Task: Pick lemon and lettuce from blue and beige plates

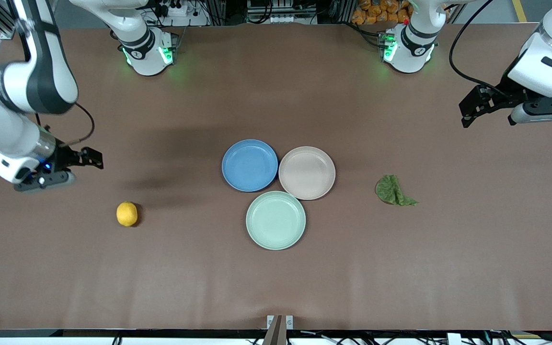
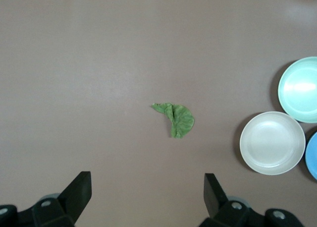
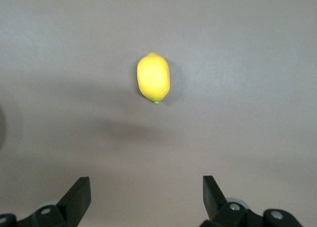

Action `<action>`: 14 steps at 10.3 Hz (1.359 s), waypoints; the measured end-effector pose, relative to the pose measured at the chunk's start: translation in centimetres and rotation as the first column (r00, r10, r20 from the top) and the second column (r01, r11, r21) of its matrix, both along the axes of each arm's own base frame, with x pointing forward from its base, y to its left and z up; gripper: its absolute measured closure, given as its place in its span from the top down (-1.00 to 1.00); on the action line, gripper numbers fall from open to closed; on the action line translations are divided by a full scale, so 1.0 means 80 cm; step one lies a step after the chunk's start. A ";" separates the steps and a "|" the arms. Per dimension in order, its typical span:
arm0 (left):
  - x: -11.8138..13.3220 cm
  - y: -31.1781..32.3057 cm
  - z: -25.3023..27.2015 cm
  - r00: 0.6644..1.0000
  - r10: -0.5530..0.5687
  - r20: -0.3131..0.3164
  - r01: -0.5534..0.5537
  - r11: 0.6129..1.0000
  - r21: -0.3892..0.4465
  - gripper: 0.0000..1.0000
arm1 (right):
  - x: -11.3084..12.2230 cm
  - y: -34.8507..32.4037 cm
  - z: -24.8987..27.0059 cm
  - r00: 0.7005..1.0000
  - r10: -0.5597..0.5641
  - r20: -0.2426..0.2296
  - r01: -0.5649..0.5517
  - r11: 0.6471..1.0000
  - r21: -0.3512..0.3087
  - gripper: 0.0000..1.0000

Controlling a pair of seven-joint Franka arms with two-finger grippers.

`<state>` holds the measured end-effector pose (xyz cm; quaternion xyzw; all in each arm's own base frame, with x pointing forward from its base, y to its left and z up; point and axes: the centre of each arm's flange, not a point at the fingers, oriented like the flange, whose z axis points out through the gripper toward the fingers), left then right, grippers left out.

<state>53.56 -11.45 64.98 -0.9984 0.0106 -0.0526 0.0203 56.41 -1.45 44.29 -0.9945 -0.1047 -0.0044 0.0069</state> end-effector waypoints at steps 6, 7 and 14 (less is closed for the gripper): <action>0.002 0.060 -0.008 0.996 -0.039 -0.076 0.036 0.999 -0.040 1.00 | -0.030 -0.022 0.174 1.000 -0.031 0.004 0.031 1.000 0.003 1.00; 0.001 0.058 -0.008 0.996 -0.042 -0.077 0.039 0.998 -0.040 1.00 | -0.033 -0.022 0.207 0.999 -0.030 0.014 0.030 1.000 0.002 1.00; 0.005 0.056 0.011 0.998 -0.044 -0.044 0.043 0.998 -0.044 1.00 | -0.046 -0.020 0.289 0.998 -0.027 0.049 0.027 1.000 0.001 1.00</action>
